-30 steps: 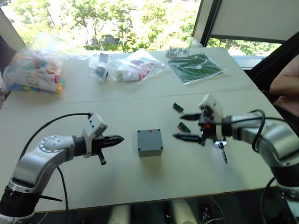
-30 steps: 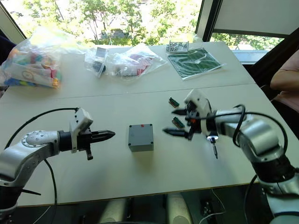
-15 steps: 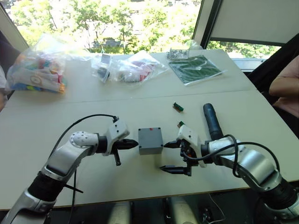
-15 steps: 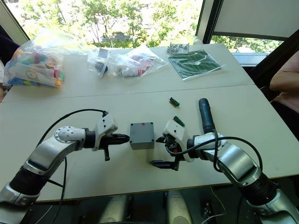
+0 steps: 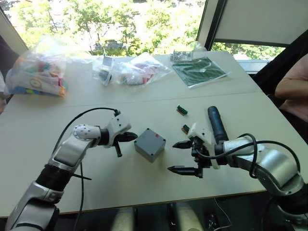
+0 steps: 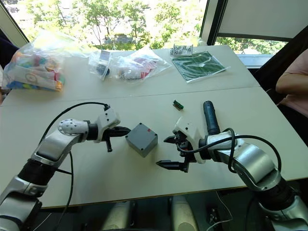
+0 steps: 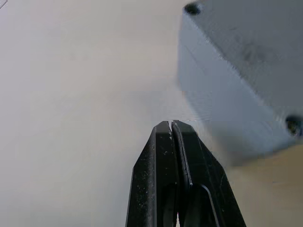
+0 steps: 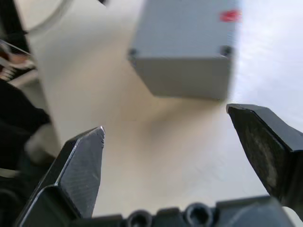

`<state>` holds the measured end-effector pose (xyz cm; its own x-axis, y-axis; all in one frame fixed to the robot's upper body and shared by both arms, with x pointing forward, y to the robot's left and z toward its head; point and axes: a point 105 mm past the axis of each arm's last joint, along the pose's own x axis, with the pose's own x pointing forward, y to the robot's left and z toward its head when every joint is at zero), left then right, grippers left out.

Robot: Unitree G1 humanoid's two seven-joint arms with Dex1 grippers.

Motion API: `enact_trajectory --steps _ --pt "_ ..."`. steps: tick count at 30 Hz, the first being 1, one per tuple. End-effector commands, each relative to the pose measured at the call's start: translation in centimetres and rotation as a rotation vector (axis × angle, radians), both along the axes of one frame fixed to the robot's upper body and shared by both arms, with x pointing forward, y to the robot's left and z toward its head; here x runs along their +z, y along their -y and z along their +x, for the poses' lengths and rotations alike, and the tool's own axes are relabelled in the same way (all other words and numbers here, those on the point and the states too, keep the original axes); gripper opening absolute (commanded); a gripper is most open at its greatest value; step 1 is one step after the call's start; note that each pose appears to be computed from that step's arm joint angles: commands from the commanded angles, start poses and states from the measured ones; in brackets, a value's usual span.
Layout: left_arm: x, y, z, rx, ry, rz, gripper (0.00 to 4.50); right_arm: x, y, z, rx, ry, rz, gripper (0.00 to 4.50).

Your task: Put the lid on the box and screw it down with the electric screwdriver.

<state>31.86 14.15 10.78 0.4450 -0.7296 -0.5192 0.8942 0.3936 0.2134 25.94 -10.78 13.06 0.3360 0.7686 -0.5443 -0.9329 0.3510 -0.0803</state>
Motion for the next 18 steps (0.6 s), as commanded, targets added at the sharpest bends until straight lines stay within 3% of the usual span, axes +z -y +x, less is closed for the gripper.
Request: enact_trajectory --steps 1,5,10,18 --pt "0.5 -0.1 -2.7 -0.096 -0.034 0.010 0.00 0.3 -0.3 1.3 0.012 0.083 -0.008 4.44" --pt "-0.4 0.4 -4.6 -0.134 -0.079 0.012 0.00 -0.4 -1.7 1.9 0.048 0.103 0.008 4.44" --pt "-0.7 1.3 -4.5 -0.122 -0.072 -0.012 0.00 -0.9 -2.7 1.6 0.104 0.092 0.012 4.44" --pt "0.0 2.6 -1.5 -0.019 0.029 -0.075 0.00 -0.8 -3.8 -0.2 0.193 0.036 0.050 4.44"
